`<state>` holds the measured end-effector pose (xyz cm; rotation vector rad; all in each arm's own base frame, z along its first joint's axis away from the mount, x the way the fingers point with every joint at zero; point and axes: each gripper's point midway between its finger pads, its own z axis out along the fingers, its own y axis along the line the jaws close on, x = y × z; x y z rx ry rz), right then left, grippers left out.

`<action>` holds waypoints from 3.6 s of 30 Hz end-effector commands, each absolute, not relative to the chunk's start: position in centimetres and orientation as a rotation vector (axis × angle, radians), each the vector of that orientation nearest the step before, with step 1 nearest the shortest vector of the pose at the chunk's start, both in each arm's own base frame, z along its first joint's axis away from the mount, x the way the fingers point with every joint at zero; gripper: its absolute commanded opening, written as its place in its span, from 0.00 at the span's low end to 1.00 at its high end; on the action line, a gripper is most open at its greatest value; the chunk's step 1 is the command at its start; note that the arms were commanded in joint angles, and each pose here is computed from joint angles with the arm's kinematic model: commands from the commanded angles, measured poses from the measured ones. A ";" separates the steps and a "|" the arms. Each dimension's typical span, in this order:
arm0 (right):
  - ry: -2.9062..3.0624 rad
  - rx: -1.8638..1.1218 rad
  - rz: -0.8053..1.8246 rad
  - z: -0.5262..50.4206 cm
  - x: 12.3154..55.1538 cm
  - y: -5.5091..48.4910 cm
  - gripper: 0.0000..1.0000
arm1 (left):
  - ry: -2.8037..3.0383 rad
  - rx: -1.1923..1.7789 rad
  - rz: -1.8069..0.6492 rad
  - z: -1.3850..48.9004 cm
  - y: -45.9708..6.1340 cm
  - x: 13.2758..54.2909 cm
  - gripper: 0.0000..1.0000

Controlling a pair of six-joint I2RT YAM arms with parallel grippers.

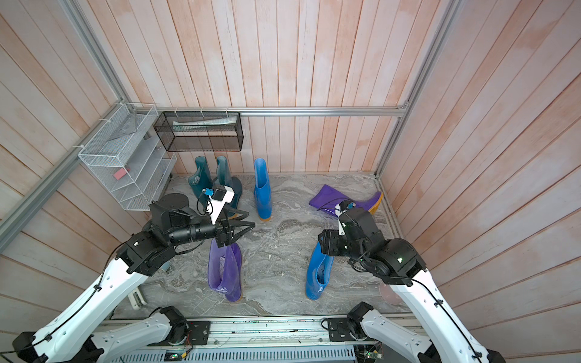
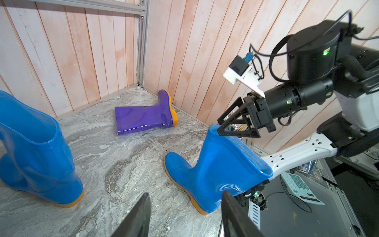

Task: Match and arrange rain boots in pairs
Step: Pick up the rain boot at the center of the board, then pair a pair of rain boots at the center of the board.

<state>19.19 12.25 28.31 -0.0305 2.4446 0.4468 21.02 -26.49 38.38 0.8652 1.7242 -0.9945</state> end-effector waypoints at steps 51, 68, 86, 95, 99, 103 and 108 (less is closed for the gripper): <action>2.297 -0.267 0.557 32.3 23.9 17.7 0.00 | 1.723 0.805 -0.913 39.7 -25.0 20.1 0.57; 2.214 -0.426 0.595 34.8 36.3 20.7 0.00 | 1.800 0.693 -0.826 39.4 -23.1 20.6 0.56; 2.219 -0.488 0.706 33.6 49.4 25.8 0.00 | 1.832 0.644 -0.768 39.1 -21.4 20.2 0.56; 2.225 -0.511 0.852 30.9 50.7 28.9 0.00 | 1.846 0.636 -0.746 38.9 -20.9 20.2 0.56; 2.219 -0.524 0.887 30.9 50.3 30.0 0.00 | 1.848 0.634 -0.744 38.9 -20.9 20.2 0.56; 2.217 -0.524 0.910 31.0 50.1 30.8 0.00 | 1.855 0.632 -0.739 38.7 -20.8 20.3 0.56; 2.228 -0.526 0.922 30.4 50.0 31.5 0.00 | 1.861 0.627 -0.736 38.5 -20.7 20.2 0.56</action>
